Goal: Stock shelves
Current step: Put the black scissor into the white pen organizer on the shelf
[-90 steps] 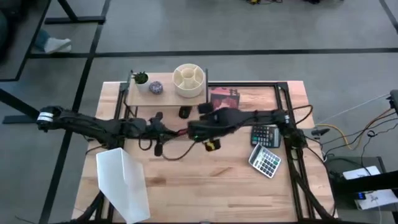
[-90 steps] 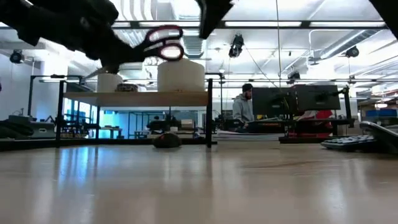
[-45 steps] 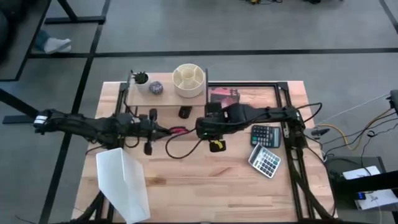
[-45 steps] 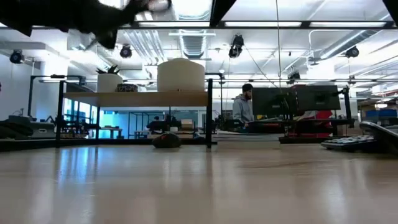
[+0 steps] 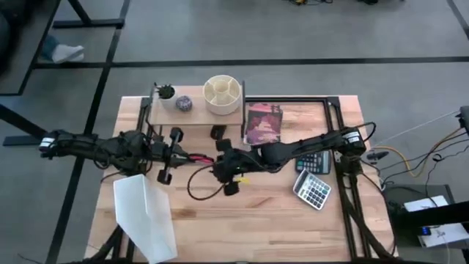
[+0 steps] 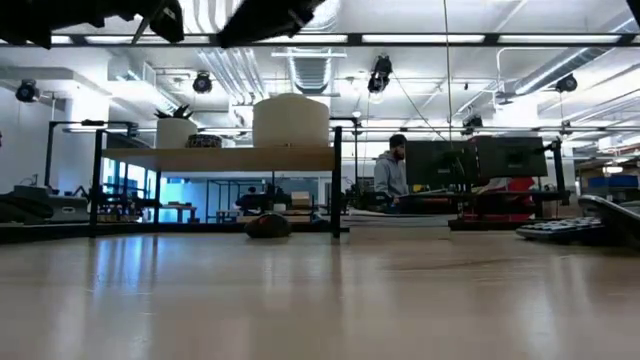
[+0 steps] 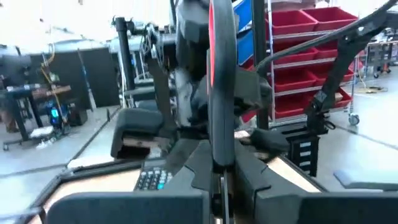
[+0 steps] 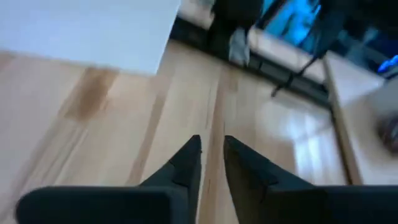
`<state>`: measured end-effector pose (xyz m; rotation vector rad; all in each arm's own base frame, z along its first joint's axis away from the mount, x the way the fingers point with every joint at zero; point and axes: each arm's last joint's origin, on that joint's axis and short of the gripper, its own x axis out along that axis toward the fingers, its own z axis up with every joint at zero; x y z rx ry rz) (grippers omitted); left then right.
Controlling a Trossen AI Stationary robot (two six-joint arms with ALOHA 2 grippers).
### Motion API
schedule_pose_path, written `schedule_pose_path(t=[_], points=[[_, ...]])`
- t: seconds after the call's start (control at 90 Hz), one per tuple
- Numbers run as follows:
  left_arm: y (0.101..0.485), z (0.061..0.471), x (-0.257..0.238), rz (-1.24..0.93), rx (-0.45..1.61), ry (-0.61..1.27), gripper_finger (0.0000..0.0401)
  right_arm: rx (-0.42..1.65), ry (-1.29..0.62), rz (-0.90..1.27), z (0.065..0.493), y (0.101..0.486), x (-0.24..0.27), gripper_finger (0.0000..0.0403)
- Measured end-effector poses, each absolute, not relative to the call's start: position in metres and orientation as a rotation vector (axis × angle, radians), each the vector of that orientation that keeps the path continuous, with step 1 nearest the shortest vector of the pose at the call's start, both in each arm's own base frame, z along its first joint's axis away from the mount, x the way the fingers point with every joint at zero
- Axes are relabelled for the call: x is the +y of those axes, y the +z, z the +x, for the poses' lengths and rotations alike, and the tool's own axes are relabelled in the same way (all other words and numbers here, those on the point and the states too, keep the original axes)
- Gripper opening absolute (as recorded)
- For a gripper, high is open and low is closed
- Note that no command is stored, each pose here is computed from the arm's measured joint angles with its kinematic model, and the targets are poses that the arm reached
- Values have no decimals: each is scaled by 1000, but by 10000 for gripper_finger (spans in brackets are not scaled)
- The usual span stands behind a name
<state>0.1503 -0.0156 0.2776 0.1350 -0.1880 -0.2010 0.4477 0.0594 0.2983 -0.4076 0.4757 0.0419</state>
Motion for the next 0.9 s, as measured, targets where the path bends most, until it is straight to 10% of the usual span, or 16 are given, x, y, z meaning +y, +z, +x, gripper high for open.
schedule_pose_path(t=[0.589, 0.9], points=[[297, 136, -15, 244, -395, -198, 7, 0, -49, -464, 449, 384, 56, 19], [301, 137, -15, 267, -447, -183, 8, -10, 38, -445, 449, 386, 60, 119]])
